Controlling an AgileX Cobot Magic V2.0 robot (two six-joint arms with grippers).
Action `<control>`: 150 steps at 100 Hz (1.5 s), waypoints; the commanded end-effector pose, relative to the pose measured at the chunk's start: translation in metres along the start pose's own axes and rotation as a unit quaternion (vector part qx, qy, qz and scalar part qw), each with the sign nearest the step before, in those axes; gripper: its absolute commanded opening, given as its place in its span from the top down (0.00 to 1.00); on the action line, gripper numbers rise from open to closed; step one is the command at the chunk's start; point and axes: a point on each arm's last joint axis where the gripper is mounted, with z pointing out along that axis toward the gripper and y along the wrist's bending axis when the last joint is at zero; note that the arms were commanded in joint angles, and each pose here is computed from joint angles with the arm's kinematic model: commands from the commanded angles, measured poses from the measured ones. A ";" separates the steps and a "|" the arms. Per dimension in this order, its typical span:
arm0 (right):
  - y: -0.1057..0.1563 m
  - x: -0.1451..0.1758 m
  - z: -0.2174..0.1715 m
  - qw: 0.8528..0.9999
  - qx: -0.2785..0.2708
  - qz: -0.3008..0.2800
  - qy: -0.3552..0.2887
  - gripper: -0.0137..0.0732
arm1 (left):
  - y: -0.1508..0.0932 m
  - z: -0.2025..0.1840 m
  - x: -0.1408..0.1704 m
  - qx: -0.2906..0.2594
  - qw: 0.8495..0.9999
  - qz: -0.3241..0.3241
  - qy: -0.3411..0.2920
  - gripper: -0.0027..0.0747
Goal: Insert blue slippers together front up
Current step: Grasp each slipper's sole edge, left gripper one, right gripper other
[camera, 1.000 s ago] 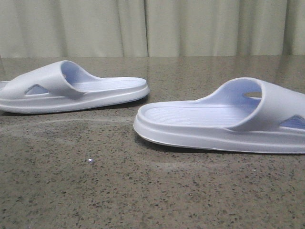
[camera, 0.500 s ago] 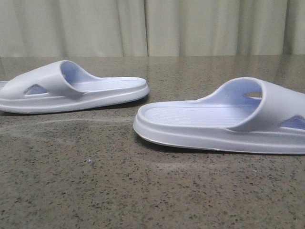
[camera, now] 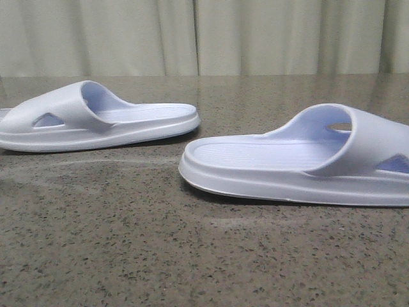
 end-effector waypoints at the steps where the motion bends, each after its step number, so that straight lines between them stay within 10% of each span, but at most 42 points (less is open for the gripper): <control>1: -0.003 -0.011 -0.002 1.000 0.014 -0.011 -0.015 0.64 | -0.004 -0.005 -0.017 0.006 0.999 -0.008 -0.036 0.58; 105: -0.008 -0.011 0.036 0.996 -0.036 -0.021 0.074 0.65 | -0.004 0.003 -0.020 0.014 1.000 -0.010 -0.022 0.58; 131: -0.008 -0.011 0.036 0.996 -0.036 -0.022 0.074 0.96 | -0.003 0.006 -0.019 0.014 1.000 -0.014 -0.014 0.58; 150: -0.008 -0.011 0.036 0.996 -0.036 -0.022 0.073 0.97 | 0.001 0.025 -0.018 0.012 0.999 -0.031 0.016 0.58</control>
